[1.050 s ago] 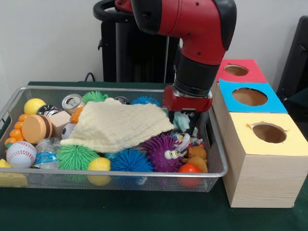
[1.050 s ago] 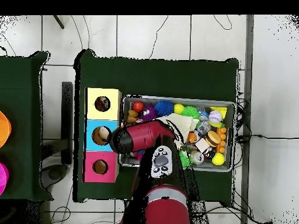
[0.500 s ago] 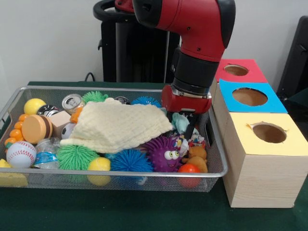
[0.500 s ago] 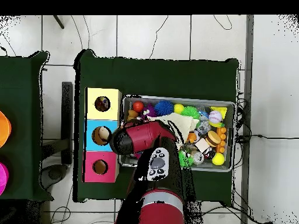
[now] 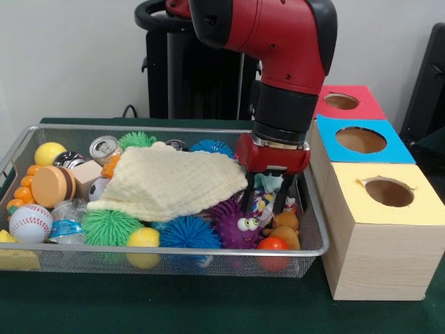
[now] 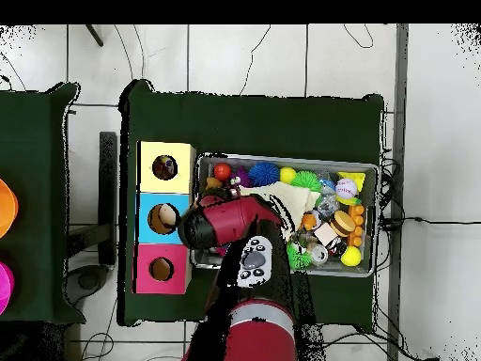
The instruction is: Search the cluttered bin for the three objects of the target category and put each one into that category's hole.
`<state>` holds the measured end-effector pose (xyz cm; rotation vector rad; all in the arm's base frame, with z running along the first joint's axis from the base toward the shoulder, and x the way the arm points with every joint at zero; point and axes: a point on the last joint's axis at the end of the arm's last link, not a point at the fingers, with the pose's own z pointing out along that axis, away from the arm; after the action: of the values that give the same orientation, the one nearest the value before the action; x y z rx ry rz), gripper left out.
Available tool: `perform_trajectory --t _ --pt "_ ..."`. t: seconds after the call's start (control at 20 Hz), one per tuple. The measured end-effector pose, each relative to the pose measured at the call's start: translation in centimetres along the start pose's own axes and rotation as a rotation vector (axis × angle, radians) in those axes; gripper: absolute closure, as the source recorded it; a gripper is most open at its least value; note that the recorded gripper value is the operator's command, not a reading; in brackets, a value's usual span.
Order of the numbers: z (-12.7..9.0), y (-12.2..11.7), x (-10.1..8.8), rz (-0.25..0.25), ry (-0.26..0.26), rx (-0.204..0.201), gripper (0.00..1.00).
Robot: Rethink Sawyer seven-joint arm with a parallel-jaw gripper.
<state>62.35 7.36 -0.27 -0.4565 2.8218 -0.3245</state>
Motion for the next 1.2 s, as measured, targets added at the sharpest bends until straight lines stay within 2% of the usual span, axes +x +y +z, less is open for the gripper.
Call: perform_trajectory --t 0.65,1.2 --pt "0.6 -0.1 0.3 0.008 -0.001 -0.003 0.0" --pt "1.6 -1.8 1.1 0.073 0.041 -0.023 0.0"
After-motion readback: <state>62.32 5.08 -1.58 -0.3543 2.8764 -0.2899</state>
